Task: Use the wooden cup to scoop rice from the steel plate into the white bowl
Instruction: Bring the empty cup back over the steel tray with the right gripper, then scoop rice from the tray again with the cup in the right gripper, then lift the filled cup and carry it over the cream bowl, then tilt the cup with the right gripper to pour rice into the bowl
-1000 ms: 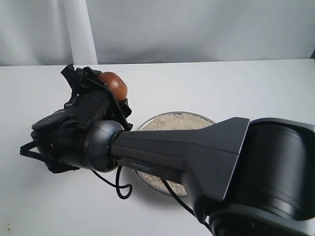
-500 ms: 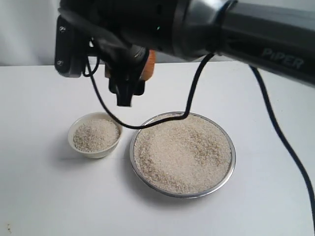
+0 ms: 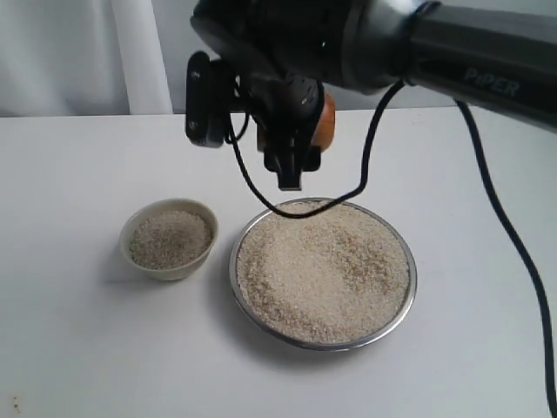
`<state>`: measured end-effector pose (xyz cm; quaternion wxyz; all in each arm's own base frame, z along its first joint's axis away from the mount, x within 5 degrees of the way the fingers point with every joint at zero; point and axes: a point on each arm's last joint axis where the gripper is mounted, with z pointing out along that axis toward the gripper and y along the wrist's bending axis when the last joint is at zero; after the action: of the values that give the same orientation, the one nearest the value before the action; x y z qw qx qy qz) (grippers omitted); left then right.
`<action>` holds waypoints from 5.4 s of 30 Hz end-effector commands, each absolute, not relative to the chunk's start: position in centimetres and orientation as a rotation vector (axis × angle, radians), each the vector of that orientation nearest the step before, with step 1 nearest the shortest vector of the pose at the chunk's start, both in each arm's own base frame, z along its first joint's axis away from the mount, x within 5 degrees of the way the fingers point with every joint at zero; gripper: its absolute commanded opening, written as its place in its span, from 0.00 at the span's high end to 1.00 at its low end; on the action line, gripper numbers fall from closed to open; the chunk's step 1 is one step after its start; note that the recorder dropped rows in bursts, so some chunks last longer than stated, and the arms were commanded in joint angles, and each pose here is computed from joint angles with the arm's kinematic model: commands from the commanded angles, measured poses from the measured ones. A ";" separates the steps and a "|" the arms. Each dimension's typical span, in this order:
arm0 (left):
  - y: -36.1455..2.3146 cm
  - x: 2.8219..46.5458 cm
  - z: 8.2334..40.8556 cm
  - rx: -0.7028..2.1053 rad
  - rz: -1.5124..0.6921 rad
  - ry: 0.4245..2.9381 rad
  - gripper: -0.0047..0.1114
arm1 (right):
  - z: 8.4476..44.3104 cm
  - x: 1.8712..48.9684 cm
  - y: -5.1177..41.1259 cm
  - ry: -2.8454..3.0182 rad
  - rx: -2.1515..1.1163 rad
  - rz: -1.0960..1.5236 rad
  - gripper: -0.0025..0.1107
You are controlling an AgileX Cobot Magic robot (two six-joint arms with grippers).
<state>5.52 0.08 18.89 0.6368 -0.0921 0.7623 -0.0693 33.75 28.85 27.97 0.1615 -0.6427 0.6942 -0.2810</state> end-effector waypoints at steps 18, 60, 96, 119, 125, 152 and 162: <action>0.0 5.5 18.9 -0.210 -0.169 1.740 0.96 | 16.8 34.9 24.9 1.772 -2.388 -1.310 0.98; 0.0 5.5 18.9 -0.210 -0.169 1.740 0.96 | 9.4 33.3 27.7 2.052 -2.331 -0.656 0.98; 0.0 5.5 18.9 -0.210 -0.169 1.740 0.96 | 9.9 30.9 19.5 2.140 -1.536 -0.060 0.98; 0.0 5.5 18.9 -0.210 -0.169 1.740 0.96 | 19.4 29.9 18.8 1.863 -0.987 0.053 0.98; 0.0 5.5 18.9 -0.210 -0.169 1.740 0.96 | 22.8 30.2 19.1 1.808 -0.960 0.067 0.98; 0.0 5.5 18.9 -0.210 -0.169 1.740 0.96 | 21.6 35.4 36.4 1.760 -1.531 -0.268 0.98; 0.0 5.5 18.9 -0.210 -0.169 1.740 0.96 | 18.7 33.2 38.5 1.522 -1.810 -0.776 0.98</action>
<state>5.52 0.08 18.89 0.6368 -0.0921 0.7623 -0.0693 33.34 38.39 18.74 0.3301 -0.6794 0.6058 -0.2498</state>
